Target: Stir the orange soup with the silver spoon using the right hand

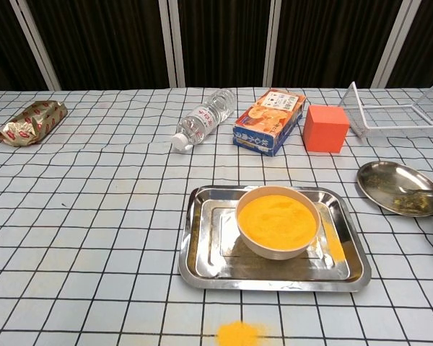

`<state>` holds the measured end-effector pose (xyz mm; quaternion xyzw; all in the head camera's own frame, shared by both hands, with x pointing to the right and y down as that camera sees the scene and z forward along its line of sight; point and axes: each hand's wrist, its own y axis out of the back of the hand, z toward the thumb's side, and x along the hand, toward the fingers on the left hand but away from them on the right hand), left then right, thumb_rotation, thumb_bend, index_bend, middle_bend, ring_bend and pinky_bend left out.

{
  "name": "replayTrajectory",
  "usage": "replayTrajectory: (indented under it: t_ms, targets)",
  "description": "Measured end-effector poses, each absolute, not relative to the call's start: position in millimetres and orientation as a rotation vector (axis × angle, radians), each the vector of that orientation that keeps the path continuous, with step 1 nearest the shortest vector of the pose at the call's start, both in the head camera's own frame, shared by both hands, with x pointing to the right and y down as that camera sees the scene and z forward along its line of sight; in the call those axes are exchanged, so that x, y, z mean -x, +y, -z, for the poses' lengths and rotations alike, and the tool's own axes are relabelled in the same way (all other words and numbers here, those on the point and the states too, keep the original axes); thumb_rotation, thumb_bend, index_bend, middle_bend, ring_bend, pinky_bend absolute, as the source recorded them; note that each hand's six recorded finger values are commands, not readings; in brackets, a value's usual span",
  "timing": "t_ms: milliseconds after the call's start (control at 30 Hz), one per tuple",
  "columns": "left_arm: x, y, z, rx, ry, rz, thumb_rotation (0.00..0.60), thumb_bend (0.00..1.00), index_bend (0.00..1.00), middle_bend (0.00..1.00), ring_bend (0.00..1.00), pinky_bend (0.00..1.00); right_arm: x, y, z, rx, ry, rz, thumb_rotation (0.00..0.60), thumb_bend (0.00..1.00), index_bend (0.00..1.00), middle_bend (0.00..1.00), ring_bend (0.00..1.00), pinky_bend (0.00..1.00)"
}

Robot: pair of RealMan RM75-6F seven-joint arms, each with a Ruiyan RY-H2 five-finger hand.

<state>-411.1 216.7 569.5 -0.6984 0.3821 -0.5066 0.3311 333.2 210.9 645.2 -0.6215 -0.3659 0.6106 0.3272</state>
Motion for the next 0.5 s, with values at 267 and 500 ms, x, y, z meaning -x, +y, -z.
replayTrajectory:
  t_ms: [267,500]
  targets:
    - [408.9,217.3,-570.0,1.839,0.995,1.322,0.600,0.02,0.00,0.00,0.00,0.00,-288.7,211.1,-643.5,1.660,-0.880,-1.535,0.600,0.52,0.56,0.18,0.00,0.00]
    - [410.1,216.7,-569.4,1.854,1.010,1.320,0.600,0.02,0.00,0.00,0.00,0.00,-241.1,216.6,-655.3,1.686,-0.806,-1.501,0.600,0.52,0.56,0.18,0.00,0.00]
